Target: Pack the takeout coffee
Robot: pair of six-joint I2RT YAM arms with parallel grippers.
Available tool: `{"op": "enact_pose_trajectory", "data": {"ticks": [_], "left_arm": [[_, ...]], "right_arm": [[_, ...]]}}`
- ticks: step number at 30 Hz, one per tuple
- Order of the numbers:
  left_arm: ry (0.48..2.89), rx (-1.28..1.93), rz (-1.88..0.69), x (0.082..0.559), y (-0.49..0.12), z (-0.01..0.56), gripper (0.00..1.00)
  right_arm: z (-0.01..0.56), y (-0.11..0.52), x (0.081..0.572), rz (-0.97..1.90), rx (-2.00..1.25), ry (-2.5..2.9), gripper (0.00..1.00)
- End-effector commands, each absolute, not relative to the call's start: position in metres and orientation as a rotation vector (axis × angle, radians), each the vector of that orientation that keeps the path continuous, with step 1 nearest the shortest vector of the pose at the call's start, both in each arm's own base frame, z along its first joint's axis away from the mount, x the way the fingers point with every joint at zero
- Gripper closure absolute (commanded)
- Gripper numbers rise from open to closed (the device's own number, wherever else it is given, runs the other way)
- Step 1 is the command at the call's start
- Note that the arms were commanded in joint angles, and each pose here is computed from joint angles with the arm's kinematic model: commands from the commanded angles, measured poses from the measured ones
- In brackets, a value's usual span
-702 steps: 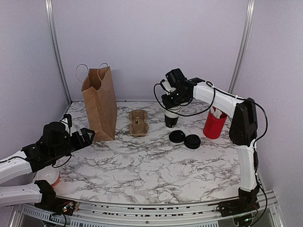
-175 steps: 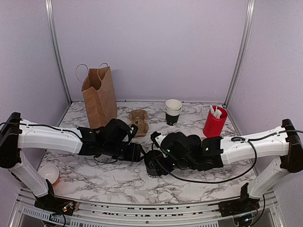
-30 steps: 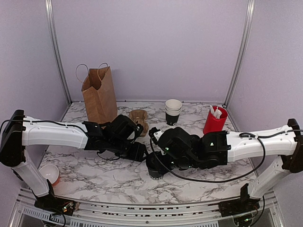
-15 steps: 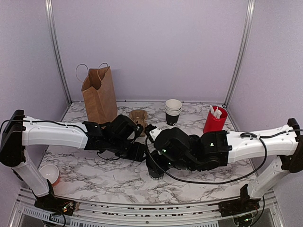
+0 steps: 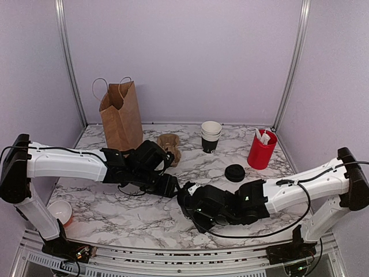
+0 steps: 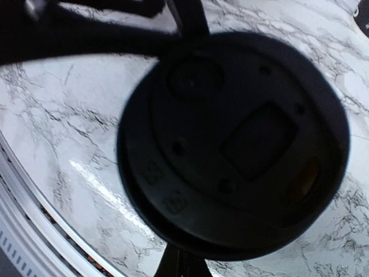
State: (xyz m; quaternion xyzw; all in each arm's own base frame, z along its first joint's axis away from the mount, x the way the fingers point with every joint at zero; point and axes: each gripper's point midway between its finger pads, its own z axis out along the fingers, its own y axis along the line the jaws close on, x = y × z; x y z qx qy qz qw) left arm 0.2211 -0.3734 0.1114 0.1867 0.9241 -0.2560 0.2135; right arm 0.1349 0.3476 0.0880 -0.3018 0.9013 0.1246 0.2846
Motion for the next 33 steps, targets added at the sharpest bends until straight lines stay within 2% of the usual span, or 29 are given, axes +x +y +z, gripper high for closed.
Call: {"op": "enact_pose_trajectory", "data": {"ticks": [1, 7, 12, 15, 17, 19, 28, 31, 33], "left_arm": [[2.589, 0.546, -0.671, 0.217, -0.369, 0.105, 0.37], [2.567, 0.546, -0.690, 0.217, -0.370, 0.114, 0.37], [2.527, 0.554, -0.726, 0.218, -0.375, 0.132, 0.37], [2.504, 0.564, -0.745, 0.218, -0.377, 0.141, 0.37], [2.495, 0.567, -0.756, 0.217, -0.378, 0.145, 0.37], [2.492, 0.576, -0.760, 0.216, -0.378, 0.146, 0.36], [2.485, 0.648, -0.792, 0.199, -0.381, 0.149, 0.35], [2.503, 0.658, -0.788, 0.193, -0.380, 0.143, 0.35], [2.516, 0.659, -0.793, 0.189, -0.379, 0.140, 0.35]], "right_arm": [[0.158, 0.373, 0.145, 0.468, -0.747, 2.280, 1.00], [0.205, 0.385, 0.146, 0.545, -0.759, 2.166, 1.00], [0.199, 0.369, 0.164, 0.448, -0.707, 2.197, 1.00], [0.188, 0.352, 0.181, 0.422, -0.651, 2.252, 0.92], [0.188, 0.346, 0.188, 0.456, -0.637, 2.255, 0.81], [0.187, 0.343, 0.192, 0.489, -0.632, 2.260, 0.74], [0.166, 0.319, 0.185, 0.516, -0.608, 2.340, 0.46], [0.155, 0.315, 0.184, 0.555, -0.591, 2.367, 0.39], [0.150, 0.314, 0.184, 0.566, -0.576, 2.378, 0.38]]}}
